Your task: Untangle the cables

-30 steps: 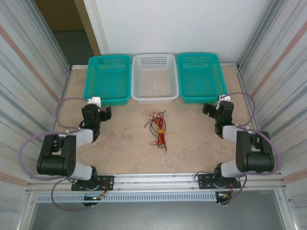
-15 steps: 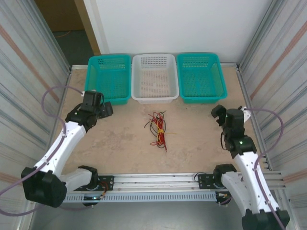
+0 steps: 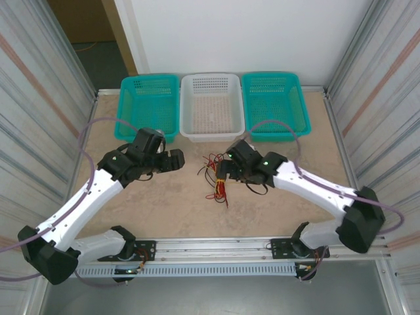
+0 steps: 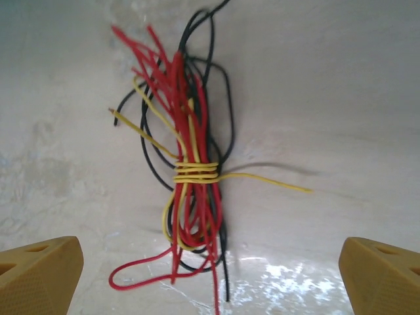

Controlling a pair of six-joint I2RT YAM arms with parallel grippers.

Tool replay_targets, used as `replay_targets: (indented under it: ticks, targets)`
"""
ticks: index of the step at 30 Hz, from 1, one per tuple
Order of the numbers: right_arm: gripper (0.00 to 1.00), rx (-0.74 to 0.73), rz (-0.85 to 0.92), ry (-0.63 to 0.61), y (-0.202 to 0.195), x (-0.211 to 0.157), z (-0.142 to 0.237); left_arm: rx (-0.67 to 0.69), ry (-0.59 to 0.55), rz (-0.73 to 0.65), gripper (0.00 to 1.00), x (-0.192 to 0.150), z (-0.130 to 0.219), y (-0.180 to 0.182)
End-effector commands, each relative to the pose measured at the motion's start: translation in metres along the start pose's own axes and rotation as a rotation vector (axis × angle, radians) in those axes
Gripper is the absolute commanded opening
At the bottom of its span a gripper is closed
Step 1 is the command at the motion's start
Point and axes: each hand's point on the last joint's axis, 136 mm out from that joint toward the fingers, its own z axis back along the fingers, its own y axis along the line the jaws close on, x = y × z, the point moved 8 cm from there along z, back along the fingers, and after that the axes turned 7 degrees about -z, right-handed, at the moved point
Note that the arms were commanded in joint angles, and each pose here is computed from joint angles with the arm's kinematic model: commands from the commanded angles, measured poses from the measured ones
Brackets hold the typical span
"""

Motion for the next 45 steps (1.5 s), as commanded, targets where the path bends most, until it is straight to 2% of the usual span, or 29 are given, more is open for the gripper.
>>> replay_targets:
  ticks: [1,6,12,19,22,28,30,32,38,41,45]
  targets:
    - [0.93,0.033,0.042,0.118,0.023,-0.004,-0.027,-0.079,0.034,0.05,0.89,-0.002,-0.004,-0.008]
    - [0.89,-0.05,0.042,0.182,0.029,-0.008,-0.053,-0.107,0.085,0.092,0.89,-0.008,-0.015,-0.008]
    - [0.73,-0.147,0.022,0.301,0.022,-0.011,-0.087,-0.16,0.133,0.208,0.89,-0.013,-0.033,-0.001]
    - [0.7,-0.205,-0.043,0.333,0.006,-0.011,-0.099,-0.155,0.147,0.298,0.89,-0.02,-0.038,0.017]
    - [0.58,-0.205,-0.05,0.357,0.005,-0.011,-0.105,-0.158,0.152,0.317,0.88,-0.022,-0.04,0.021]
    - [0.27,-0.195,-0.048,0.376,0.006,-0.011,-0.11,-0.175,0.16,0.32,0.87,-0.023,-0.042,0.019]
    - [0.17,-0.181,-0.034,0.358,0.009,-0.009,-0.105,-0.193,0.16,0.322,0.88,-0.021,-0.042,0.017]
    - [0.13,-0.139,0.01,0.303,0.016,-0.008,-0.092,-0.228,0.151,0.332,0.89,-0.018,-0.04,0.013]
    - [0.11,0.014,0.256,0.064,0.046,-0.012,-0.025,-0.339,0.149,0.306,0.94,-0.009,-0.033,-0.017]
    - [0.11,0.147,0.34,0.021,0.053,-0.019,0.006,-0.398,0.176,0.284,0.94,-0.008,-0.034,-0.041]
    - [0.09,0.243,0.391,-0.012,0.054,-0.02,0.037,-0.472,0.173,0.316,0.97,-0.005,-0.034,-0.055]
